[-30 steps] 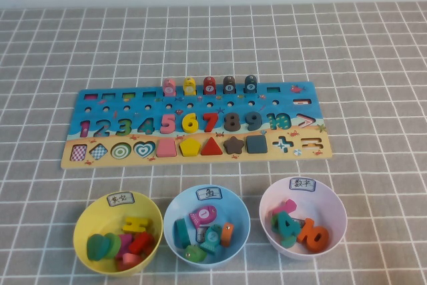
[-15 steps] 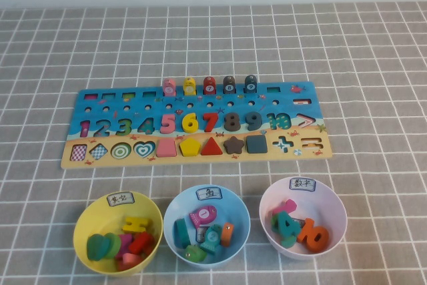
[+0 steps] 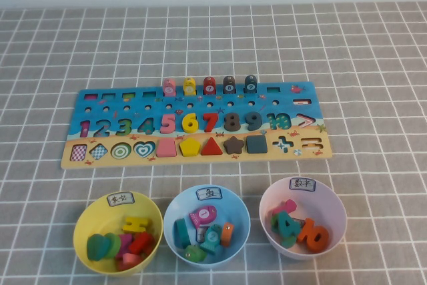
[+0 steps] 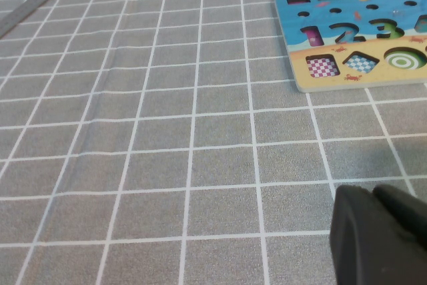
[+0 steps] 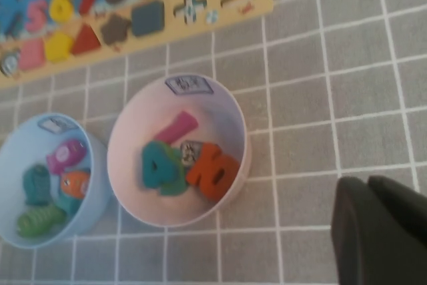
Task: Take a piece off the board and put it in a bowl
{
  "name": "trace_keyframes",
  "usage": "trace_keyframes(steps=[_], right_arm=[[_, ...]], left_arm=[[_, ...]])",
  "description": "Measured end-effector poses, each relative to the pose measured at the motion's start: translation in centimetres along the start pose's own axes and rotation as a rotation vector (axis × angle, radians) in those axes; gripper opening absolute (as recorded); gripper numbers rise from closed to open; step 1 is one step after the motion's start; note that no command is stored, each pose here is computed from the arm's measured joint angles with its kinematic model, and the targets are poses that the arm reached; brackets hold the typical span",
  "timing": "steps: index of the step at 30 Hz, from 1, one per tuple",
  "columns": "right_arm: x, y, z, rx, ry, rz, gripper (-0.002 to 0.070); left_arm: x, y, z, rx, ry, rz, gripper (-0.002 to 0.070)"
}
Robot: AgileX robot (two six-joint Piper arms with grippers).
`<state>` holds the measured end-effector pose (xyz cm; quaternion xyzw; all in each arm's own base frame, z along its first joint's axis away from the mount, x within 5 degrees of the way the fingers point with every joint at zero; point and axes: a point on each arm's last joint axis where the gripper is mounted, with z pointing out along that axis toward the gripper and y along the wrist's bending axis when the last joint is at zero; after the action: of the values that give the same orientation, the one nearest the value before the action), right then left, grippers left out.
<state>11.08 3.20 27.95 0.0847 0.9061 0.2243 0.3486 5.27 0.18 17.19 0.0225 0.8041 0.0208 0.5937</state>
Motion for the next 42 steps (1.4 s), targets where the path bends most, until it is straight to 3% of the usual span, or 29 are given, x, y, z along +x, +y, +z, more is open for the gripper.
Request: trace_keyframes(steps=[13,20,33,42], right_arm=[[-9.0,1.0,7.8,0.042,0.289,-0.058,-0.0018],[-10.2,4.2,11.8,-0.012,0.380,-0.161,-0.0018],[-12.1,12.5,17.9,-0.167,0.462,-0.802,-0.0018],[-12.5,13.9,21.8,-0.352,0.635,-1.241,-0.0011]], left_arm=[[0.0,0.0,0.0,0.000,0.000,0.000,-0.0003],[0.0,0.0,0.0,0.000,0.000,0.000,-0.0003],[0.0,0.0,0.0,0.000,0.000,0.000,-0.0003],[0.0,0.0,0.0,0.000,0.000,0.000,-0.0003]])
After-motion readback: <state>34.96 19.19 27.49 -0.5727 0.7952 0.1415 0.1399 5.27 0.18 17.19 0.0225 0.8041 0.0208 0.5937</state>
